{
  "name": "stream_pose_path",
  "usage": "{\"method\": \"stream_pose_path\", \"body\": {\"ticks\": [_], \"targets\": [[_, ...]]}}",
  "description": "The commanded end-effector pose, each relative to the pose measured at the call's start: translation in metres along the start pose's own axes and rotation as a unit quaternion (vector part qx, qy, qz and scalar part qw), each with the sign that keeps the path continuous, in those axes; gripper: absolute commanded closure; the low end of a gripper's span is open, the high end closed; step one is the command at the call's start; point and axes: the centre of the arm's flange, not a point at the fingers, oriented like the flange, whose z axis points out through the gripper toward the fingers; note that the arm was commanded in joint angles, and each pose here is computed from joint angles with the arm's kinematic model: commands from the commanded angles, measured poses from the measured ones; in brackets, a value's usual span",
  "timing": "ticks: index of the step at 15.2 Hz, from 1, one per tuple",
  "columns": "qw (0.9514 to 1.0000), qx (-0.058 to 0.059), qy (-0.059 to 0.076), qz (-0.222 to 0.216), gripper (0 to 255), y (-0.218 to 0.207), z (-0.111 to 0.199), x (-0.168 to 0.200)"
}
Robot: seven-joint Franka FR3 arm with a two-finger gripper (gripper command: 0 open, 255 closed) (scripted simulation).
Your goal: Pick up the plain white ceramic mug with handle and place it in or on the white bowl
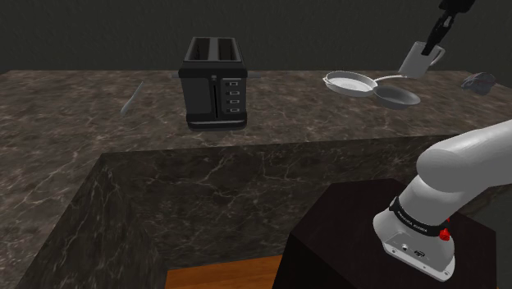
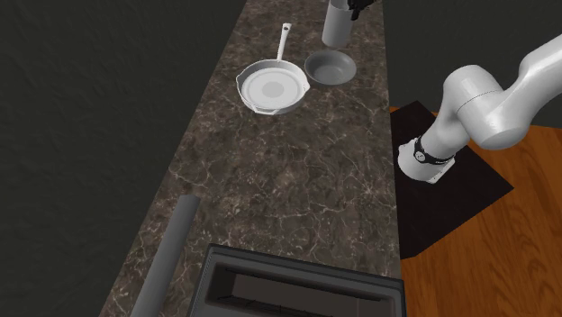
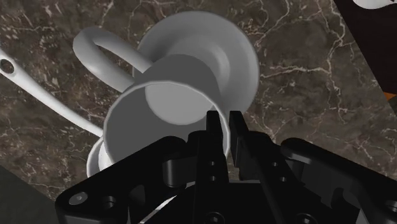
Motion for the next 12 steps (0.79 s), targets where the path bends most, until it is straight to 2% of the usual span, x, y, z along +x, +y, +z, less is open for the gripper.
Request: {"method": "stream_pose_path", "body": {"ticks": [1,12], "targets": [[1.0,0.0,0.0,0.0,255,0.0,0.011,-0.001],[1.0,0.0,0.0,0.0,255,-0.001,0.069,-0.004]]}}
